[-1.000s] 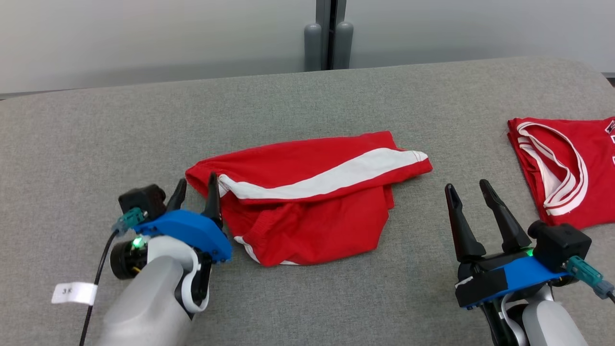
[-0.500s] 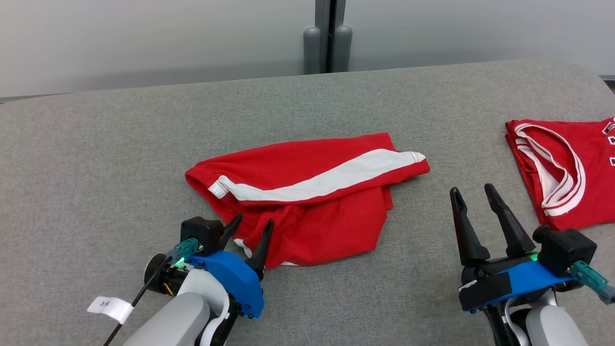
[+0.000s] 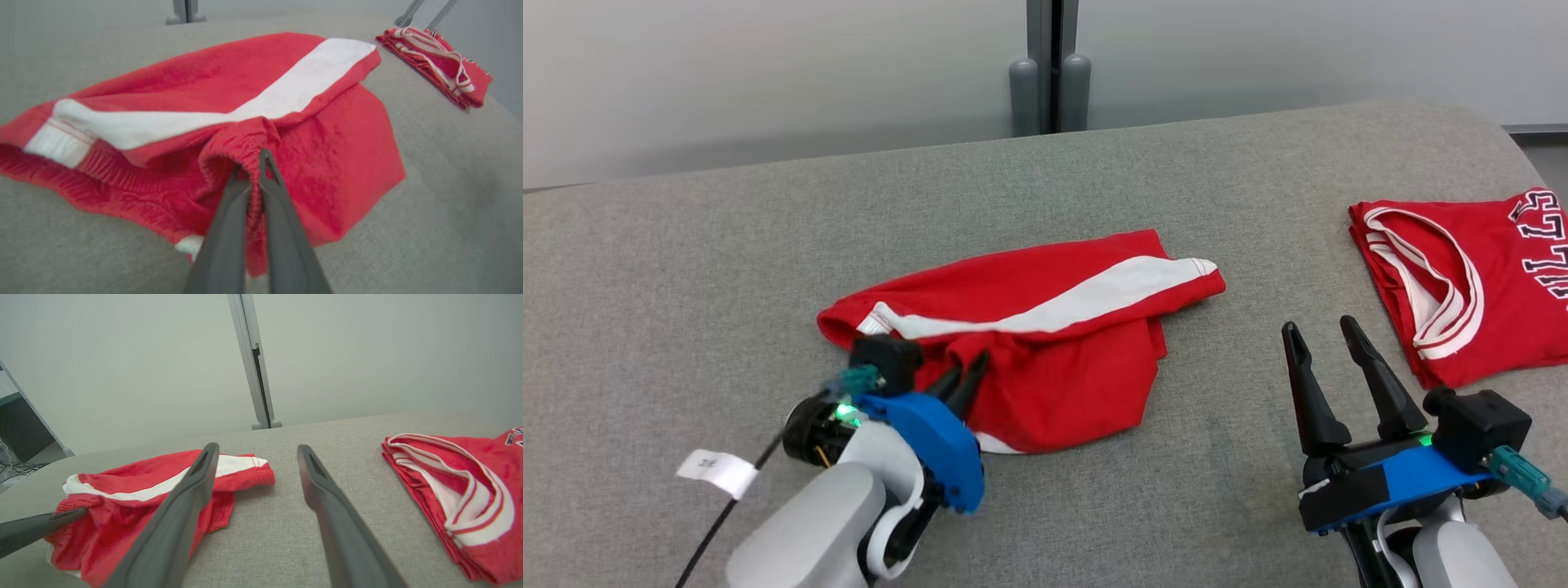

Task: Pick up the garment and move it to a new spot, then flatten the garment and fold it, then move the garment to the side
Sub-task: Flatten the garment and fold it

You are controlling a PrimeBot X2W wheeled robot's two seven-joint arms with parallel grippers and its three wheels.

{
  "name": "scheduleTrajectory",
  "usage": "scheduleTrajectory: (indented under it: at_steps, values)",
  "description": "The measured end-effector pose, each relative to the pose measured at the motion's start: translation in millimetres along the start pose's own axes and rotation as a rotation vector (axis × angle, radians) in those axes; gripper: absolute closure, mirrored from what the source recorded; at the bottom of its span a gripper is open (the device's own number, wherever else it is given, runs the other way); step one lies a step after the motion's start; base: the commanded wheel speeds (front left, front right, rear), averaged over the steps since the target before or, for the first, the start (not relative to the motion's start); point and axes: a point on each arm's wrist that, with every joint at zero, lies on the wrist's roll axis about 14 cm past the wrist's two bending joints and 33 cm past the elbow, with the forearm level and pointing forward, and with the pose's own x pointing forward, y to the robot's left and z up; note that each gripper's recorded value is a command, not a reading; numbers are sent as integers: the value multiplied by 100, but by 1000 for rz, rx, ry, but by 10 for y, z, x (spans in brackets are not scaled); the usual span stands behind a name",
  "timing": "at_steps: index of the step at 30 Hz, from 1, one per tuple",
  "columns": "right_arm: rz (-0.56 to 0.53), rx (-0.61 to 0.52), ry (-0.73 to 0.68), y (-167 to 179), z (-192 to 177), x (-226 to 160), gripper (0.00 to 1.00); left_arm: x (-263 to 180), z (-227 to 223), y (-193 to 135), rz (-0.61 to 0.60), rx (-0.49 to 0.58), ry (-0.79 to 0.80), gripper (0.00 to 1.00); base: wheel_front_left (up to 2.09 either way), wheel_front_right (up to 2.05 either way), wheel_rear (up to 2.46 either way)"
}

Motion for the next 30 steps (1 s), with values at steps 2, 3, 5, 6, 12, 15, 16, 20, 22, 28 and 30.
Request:
scheduleTrajectory:
  at_steps: [2,3,5,6,12,15,16,20,22,28,30]
  values:
    - [-3,0,0,-9,0,-7,0,15,357,-79,-27,-131,-151,100,0,0,0]
    - [-4,0,-1,-14,2,-8,0,8,571,-158,-58,-227,-243,100,0,0,0]
    - [-6,1,1,-20,-7,-12,0,-54,896,-226,-98,-416,-405,100,0,0,0]
    - [-7,1,3,-24,-14,-17,0,-97,1002,-176,-91,-497,-470,100,0,0,0]
    - [14,8,9,51,-44,34,0,-393,402,899,349,-493,-426,100,0,0,0]
    - [26,12,14,92,-68,64,0,-440,136,1003,409,-476,-361,100,0,0,0]
    - [30,12,15,105,-73,77,0,-447,79,1017,421,-468,-345,100,0,0,0]
    - [58,12,31,189,-107,126,0,-501,-133,1112,469,-428,-283,100,0,0,0]
    - [73,7,49,228,-133,143,0,-490,-128,1094,458,-415,-282,100,0,0,0]
    - [126,-5,75,373,-126,210,0,-494,-7,956,383,-316,-303,0,0,0,0]
    - [133,-9,78,389,-111,214,0,-562,54,967,381,-273,-323,0,0,0,0]
